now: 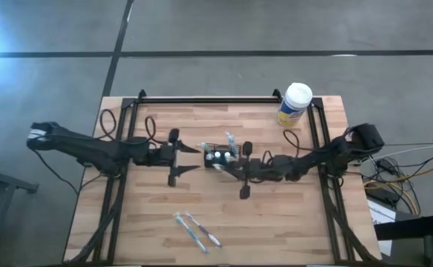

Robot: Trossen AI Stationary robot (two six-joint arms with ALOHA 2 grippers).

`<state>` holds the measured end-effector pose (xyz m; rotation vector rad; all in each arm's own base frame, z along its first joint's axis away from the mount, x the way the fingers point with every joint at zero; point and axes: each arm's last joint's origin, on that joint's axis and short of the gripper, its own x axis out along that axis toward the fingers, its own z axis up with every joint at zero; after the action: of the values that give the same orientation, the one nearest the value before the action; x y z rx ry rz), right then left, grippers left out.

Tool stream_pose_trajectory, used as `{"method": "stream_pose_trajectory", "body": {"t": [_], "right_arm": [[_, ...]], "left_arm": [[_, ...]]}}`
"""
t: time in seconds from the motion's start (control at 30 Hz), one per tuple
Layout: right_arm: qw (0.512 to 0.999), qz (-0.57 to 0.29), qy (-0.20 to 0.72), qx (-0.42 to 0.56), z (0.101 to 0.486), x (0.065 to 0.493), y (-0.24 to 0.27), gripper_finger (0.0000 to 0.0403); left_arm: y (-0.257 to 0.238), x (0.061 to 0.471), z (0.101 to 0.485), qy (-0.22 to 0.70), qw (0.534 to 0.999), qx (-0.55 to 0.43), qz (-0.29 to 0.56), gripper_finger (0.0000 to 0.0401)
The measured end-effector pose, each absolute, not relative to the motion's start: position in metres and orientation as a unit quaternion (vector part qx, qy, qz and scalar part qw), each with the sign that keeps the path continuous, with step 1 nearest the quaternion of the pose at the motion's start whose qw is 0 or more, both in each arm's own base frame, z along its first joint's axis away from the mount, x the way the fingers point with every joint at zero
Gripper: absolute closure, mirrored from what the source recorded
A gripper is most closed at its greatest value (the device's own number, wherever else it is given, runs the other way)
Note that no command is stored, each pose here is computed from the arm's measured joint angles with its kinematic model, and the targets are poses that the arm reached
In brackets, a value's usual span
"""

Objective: Pick & Place toothbrushing station
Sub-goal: Put the right purple toothbrush into the wire organizer

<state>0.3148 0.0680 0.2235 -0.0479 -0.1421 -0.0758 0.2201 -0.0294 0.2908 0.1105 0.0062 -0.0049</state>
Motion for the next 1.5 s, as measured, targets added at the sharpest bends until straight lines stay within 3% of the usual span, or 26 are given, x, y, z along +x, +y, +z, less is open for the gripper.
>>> {"method": "stream_pose_trajectory", "body": {"t": [0.33,0.9,1.1,1.37,1.5], "right_arm": [[0.998,-0.039,-0.048,-0.031,0.228,0.337,0.070,0.0394],[0.998,-0.038,-0.037,-0.034,0.228,0.338,0.071,0.0394],[0.998,-0.038,-0.037,-0.034,0.228,0.338,0.071,0.0394],[0.998,-0.038,-0.037,-0.034,0.228,0.338,0.071,0.0394],[0.998,-0.041,-0.035,-0.029,0.227,0.338,0.071,0.0390]], "left_arm": [[-0.034,0.242,0.289,0.000,0.999,0.042,-0.020,0.0171],[-0.039,0.269,0.286,0.021,0.998,0.041,-0.042,0.0178],[-0.039,0.268,0.288,0.011,0.998,0.043,-0.041,0.0237],[-0.039,0.270,0.284,0.019,0.997,0.057,-0.043,0.0373],[-0.039,0.270,0.283,0.023,0.997,0.059,-0.046,0.0382]]}}
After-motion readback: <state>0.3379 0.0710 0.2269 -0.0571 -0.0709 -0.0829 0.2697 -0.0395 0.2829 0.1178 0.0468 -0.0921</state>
